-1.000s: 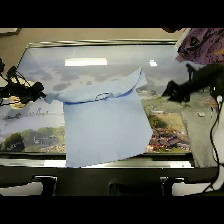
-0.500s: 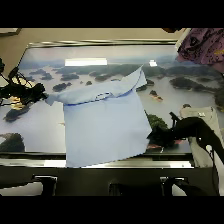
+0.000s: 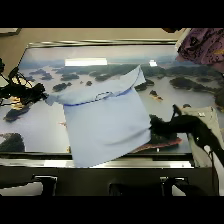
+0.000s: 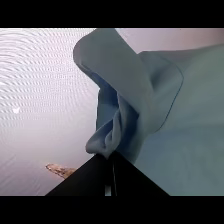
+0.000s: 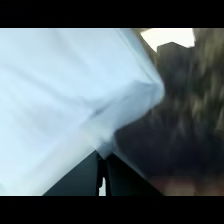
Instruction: Fold the clothes and pants, and hang the long-sleeved shirts on hangers.
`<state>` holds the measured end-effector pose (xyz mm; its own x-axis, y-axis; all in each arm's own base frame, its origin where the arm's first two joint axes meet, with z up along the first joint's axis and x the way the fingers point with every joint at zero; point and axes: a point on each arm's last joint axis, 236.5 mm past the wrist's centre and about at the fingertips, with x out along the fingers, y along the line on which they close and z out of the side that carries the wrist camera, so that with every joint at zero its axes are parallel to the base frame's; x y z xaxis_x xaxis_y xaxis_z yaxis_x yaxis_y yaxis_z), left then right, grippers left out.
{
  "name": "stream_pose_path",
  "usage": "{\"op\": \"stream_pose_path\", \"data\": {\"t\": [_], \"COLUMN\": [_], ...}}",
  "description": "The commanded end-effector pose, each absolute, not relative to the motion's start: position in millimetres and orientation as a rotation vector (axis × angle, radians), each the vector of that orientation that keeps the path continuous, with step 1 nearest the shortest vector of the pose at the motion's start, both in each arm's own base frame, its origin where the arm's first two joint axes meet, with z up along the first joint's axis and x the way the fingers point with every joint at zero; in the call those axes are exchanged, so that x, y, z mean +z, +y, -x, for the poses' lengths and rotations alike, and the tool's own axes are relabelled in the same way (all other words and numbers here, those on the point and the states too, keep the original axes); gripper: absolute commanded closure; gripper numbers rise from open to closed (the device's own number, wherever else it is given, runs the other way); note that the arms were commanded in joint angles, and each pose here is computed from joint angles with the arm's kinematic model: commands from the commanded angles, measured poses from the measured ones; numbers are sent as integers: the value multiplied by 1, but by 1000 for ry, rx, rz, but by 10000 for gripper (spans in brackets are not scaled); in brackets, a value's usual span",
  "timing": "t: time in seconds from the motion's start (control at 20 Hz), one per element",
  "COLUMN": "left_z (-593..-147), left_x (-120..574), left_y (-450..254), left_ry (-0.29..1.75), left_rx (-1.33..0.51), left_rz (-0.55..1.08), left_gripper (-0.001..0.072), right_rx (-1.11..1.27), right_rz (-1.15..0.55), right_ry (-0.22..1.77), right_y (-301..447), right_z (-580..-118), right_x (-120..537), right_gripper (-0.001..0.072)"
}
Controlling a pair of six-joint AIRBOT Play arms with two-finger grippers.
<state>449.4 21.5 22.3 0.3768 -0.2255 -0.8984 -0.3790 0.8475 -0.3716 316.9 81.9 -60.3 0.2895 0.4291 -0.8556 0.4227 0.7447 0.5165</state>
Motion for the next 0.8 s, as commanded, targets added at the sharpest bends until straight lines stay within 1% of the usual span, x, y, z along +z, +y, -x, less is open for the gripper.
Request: {"op": "stream_pose_path", "data": {"t": [0.0, 0.1, 0.25, 0.35, 0.4, 0.5, 0.55, 0.65, 0.7, 0.75], "left_z": [-450, -450, -441, -437, -435, -435, -434, -433, -432, -430], "left_x": [22, 19, 4, -3, -5, -4, -4, -3, -3, -3], "left_y": [20, 11, -12, -24, -29, -33, -34, -37, -36, -37], "left_ry": [1200, 1213, 1264, 1288, 1294, 1296, 1298, 1304, 1310, 1316], "left_rx": [102, 88, 77, 71, 63, 55, 52, 45, 45, 45], "left_rz": [586, 578, 585, 585, 578, 573, 576, 590, 591, 591], "left_gripper": [689, 689, 689, 689, 689, 689, 689, 689, 689, 689], "right_rx": [-134, -133, -126, -127, -117, -88, -43, 64, 126, 174], "right_rz": [-887, -905, -1005, -1060, -1069, -1031, -964, -799, -739, -714], "right_ry": [1053, 947, 936, 967, 988, 1019, 1059, 1194, 1273, 1363], "right_y": [14, -6, 1, 5, 9, 6, 3, -9, -11, -11], "right_z": [-401, -450, -504, -521, -522, -515, -503, -459, -433, -403], "right_x": [8, 41, 48, 40, 38, 42, 45, 44, 39, 31], "right_gripper": [677, 677, 676, 675, 634, 423, 394, 394, 394, 394]}}
